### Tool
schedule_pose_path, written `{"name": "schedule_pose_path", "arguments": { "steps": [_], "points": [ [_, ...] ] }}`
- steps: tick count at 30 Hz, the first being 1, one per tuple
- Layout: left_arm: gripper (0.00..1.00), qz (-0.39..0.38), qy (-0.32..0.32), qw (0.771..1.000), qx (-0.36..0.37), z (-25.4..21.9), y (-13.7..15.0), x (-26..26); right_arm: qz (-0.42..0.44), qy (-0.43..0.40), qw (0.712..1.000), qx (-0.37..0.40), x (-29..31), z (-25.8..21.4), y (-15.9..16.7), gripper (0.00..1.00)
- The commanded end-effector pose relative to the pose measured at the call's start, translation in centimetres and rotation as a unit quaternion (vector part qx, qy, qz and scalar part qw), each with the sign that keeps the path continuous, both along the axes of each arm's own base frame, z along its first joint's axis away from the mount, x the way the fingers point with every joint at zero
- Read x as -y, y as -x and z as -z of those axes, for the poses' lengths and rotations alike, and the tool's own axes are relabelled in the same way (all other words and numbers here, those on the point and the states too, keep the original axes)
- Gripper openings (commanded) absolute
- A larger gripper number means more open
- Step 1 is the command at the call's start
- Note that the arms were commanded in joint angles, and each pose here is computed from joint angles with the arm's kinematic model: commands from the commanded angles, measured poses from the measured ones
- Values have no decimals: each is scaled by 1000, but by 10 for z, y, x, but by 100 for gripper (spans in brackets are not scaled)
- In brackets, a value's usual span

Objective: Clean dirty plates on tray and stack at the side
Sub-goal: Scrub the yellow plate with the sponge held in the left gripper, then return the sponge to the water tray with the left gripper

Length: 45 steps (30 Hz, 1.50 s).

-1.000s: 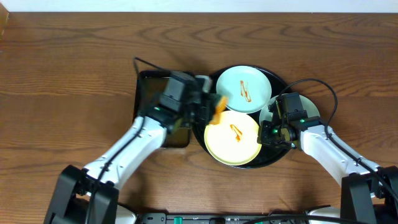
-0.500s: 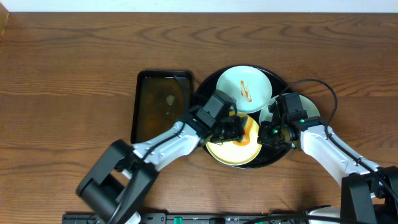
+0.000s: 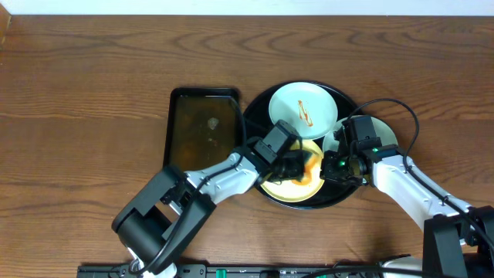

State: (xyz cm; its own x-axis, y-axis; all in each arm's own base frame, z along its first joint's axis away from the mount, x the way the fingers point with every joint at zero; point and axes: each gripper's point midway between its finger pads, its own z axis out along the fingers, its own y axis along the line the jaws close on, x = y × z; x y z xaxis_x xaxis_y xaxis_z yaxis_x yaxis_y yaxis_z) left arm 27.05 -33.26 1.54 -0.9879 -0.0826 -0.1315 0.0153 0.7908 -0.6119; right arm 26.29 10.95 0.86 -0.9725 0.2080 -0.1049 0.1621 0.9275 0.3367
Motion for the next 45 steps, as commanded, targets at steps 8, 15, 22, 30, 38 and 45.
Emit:
{"name": "schedule_pose_path", "arguments": {
  "steps": [8, 15, 22, 30, 38, 45],
  "points": [
    [7, -72, -38, 997, 17, 2, -48, -55, 2, 13, 1000, -9, 4, 3, 4, 1],
    [7, 1, -52, 997, 60, -46, -26, -66, -1, 14, 1000, -9, 4, 3, 5, 1],
    [7, -19, -113, 984, 138, -80, -37, -101, -1, 14, 1000, -9, 4, 3, 5, 2],
    [8, -126, -240, 952, 144, -72, -66, -189, -1, 19, 999, -29, 7, 6, 14, 18],
    [8, -174, -257, 943, 124, -70, -78, -234, -18, 18, 999, -20, 0, 5, 13, 11],
    [8, -175, -261, 942, 116, -68, -75, -237, -54, 13, 998, 5, -20, 2, 10, 1]
  ]
}}
